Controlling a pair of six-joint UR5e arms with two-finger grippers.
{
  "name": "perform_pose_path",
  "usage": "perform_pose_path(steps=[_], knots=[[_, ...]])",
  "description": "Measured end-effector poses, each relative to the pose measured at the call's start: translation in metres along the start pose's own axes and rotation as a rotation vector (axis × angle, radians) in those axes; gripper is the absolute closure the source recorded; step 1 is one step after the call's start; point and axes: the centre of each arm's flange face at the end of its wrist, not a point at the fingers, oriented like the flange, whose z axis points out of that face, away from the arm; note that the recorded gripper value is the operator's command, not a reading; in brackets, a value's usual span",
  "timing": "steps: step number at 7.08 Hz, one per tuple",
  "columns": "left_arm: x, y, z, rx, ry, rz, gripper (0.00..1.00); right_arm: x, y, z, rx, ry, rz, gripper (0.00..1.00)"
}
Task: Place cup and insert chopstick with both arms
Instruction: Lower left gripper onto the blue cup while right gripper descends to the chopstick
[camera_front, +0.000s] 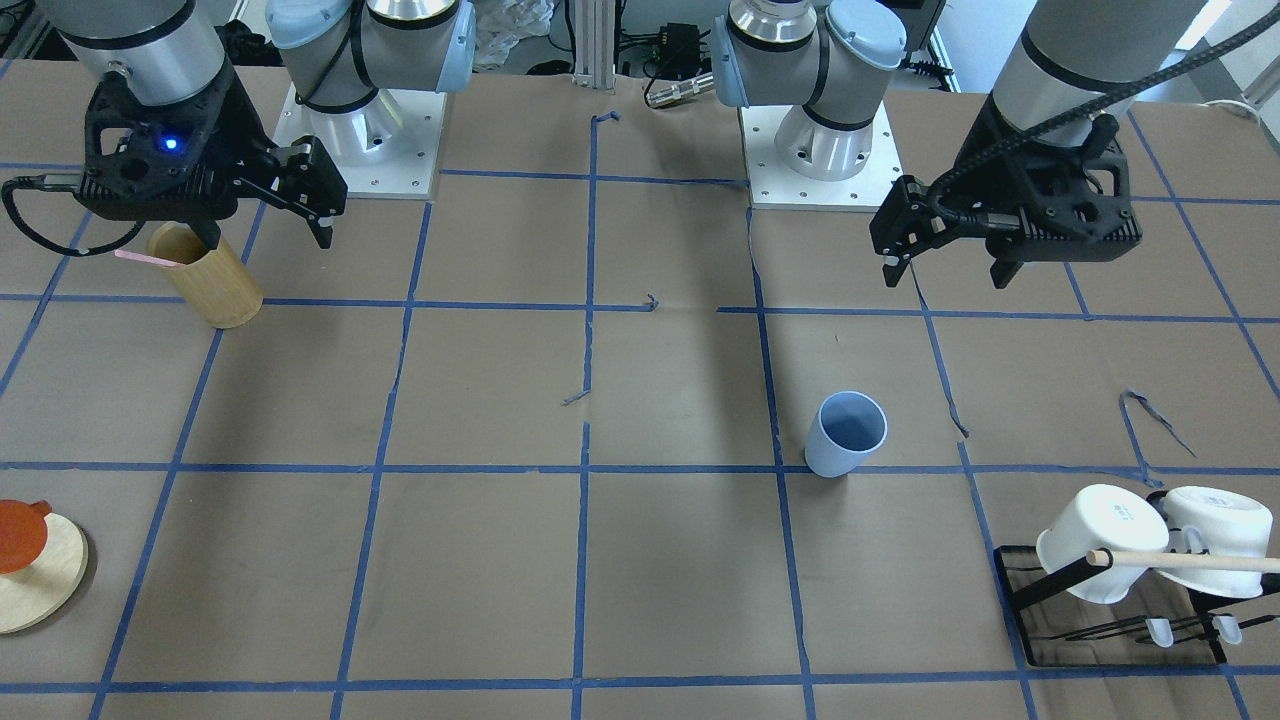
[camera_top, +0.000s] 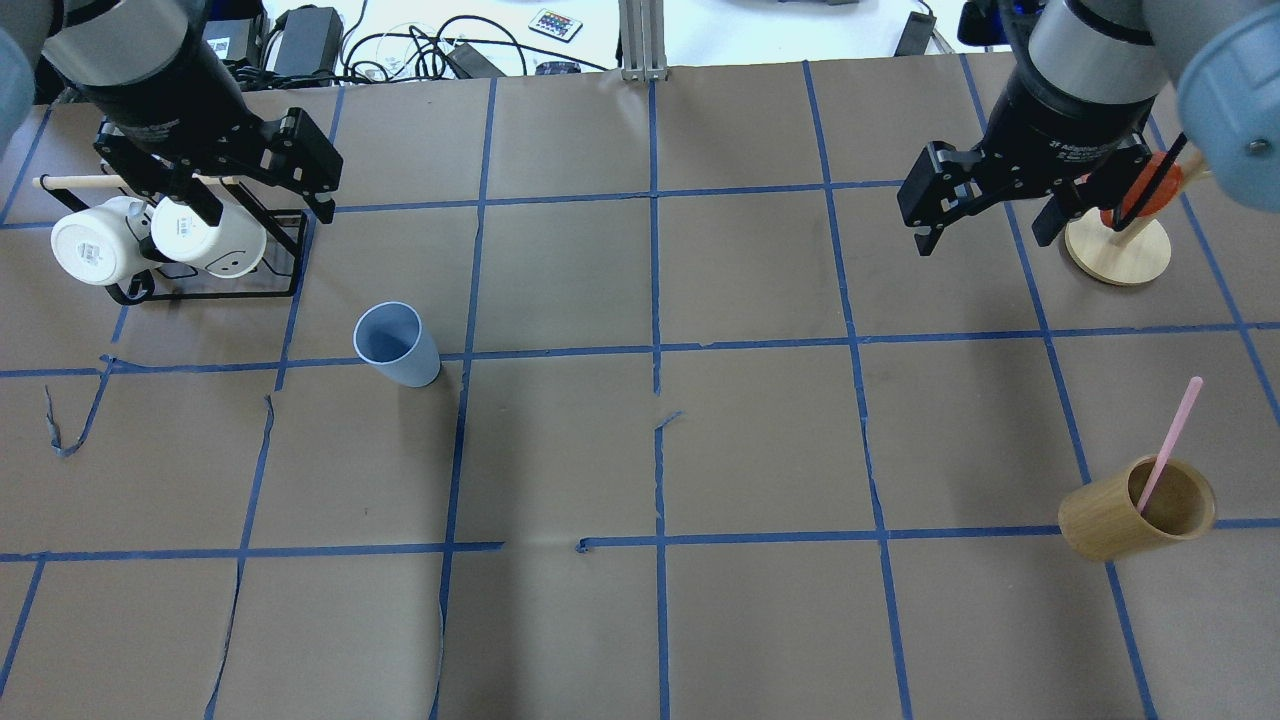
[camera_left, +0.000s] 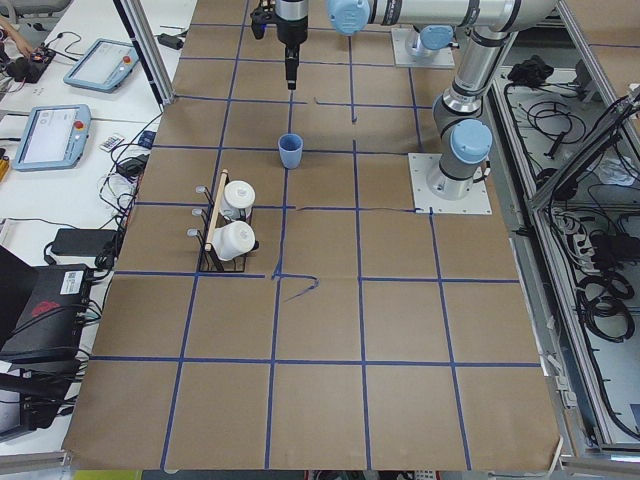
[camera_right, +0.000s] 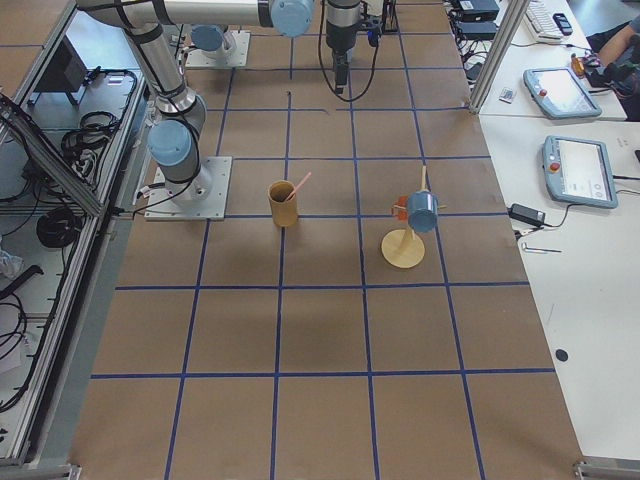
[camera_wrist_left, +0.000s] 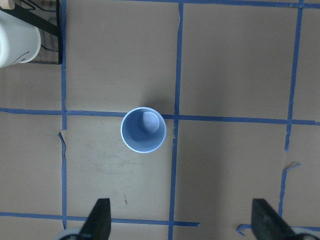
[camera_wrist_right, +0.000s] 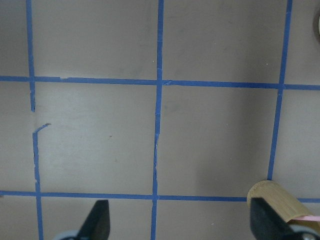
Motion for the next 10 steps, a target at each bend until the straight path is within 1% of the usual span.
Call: perform_pose_path(steps=[1,2,3,4,5,6,7,8,9,10], knots=[[-0.03,-0.003,0.024,-0.021,0.005,-0.014,0.0,0.013,-0.001,0.003,-0.01,0.016,0.009,0.01],[-0.059,-0.012,0.053,-0.013,0.006,-0.032,0.0,0.042,-0.004,0.007,-0.023,0.022,-0.001,0.0],[-0.073,-0.019,0.085,-0.01,0.007,-0.051,0.0,0.078,-0.004,0.013,-0.037,0.02,-0.022,0.01],[-0.078,-0.023,0.112,-0.01,0.01,-0.063,0.0,0.108,-0.002,0.022,-0.052,0.014,-0.015,0.02],[-0.075,-0.025,0.131,-0.003,0.01,-0.062,0.0,0.133,0.001,0.029,-0.06,0.008,-0.016,0.02],[-0.065,-0.023,0.145,-0.009,0.011,-0.057,0.0,0.16,0.005,0.035,-0.065,0.001,-0.043,0.02],[-0.049,-0.02,0.157,-0.009,0.01,-0.058,0.0,0.186,0.012,0.043,-0.074,-0.014,-0.066,0.02],[-0.037,-0.016,0.167,0.001,0.007,-0.058,0.0,0.207,0.02,0.057,-0.086,-0.032,-0.068,0.01],[-0.032,-0.01,0.179,0.016,0.004,-0.06,0.0,0.222,0.025,0.072,-0.076,-0.034,-0.09,0.0],[-0.03,-0.006,0.192,0.039,0.004,-0.063,0.0,0.236,0.03,0.087,-0.053,-0.024,-0.123,0.0]])
